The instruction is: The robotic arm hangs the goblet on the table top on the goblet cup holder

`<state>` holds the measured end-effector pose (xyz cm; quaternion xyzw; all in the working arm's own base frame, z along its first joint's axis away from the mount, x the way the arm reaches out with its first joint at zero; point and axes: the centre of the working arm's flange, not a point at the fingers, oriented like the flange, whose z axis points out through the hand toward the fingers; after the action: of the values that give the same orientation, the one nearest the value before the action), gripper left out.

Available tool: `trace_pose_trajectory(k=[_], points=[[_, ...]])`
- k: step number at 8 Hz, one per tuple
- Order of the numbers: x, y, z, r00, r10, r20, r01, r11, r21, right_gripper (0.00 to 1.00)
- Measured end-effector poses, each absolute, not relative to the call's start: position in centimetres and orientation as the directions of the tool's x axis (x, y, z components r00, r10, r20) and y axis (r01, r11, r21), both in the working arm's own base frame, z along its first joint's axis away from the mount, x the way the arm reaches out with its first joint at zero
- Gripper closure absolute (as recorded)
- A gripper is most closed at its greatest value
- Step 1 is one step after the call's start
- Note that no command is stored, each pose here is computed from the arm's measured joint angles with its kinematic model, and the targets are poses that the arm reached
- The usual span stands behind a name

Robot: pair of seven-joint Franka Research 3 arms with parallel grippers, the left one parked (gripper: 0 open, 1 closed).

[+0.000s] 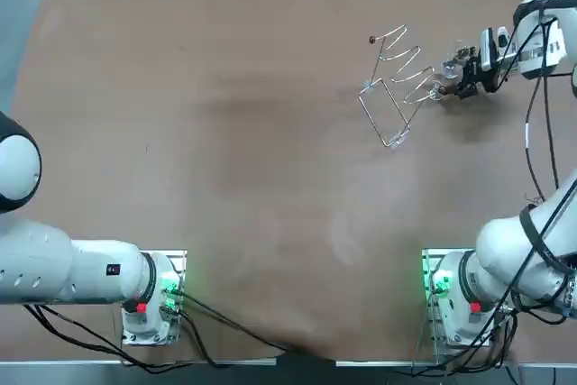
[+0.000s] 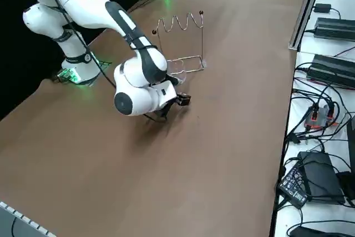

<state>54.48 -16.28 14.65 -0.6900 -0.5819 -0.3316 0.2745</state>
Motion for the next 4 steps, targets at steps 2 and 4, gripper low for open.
trace_pose_trajectory(k=[2, 4], points=[[54.76, -15.62, 14.69, 0.084, 0.614, 0.785, 0.985, -0.168, 0.026, 0.0], [54.79, -15.41, 14.53, 0.079, 0.614, 0.785, 0.986, -0.164, 0.029, 0.0]])
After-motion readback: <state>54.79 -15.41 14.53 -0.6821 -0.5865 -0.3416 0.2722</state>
